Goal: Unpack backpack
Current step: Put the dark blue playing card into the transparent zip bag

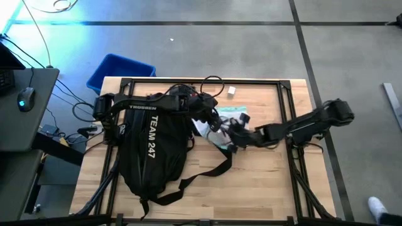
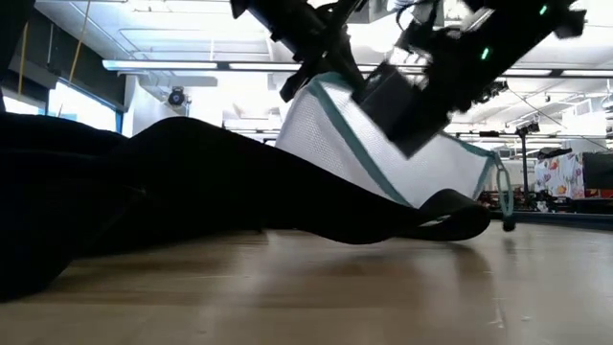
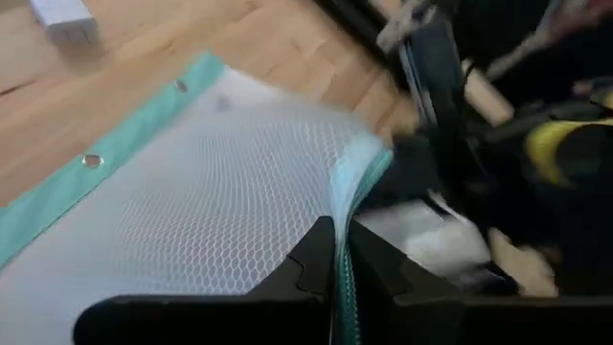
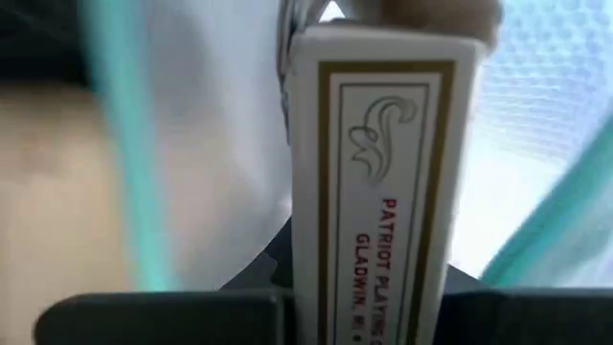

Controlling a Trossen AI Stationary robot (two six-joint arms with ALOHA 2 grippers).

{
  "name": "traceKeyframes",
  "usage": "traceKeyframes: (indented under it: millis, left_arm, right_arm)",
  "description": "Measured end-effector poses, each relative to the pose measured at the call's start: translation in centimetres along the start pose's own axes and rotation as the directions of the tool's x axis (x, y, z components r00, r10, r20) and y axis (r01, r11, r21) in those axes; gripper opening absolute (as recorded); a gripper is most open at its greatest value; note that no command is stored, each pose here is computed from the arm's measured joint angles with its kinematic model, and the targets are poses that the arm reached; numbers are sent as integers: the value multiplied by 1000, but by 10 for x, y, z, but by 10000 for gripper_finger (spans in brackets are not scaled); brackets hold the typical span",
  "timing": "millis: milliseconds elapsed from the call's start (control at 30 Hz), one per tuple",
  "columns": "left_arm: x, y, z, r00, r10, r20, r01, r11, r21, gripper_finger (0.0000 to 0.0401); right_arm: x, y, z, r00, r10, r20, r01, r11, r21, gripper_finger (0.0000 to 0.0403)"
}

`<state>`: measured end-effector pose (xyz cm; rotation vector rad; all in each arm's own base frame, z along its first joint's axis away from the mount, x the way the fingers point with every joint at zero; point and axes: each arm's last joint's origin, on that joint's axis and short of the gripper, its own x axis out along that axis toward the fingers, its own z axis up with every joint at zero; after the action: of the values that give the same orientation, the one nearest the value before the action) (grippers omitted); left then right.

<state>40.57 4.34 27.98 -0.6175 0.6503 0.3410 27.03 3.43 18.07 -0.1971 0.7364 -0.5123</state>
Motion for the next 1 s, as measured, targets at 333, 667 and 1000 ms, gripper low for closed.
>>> traceKeyframes:
  millis: [333,667,1000]
  left_arm:
    - [-1,6,-9,994,54,-99,-52,998,23,0]
    - [-1,7,-9,992,80,-96,-78,997,24,0]
    - [-2,15,-13,980,132,-152,-129,991,34,0]
  right_arm:
    - [53,-3,6,987,-135,-84,131,990,-51,115]
    - [62,-3,10,995,-27,-93,24,999,-35,186]
    - [55,9,12,971,225,-87,-227,974,-19,244]
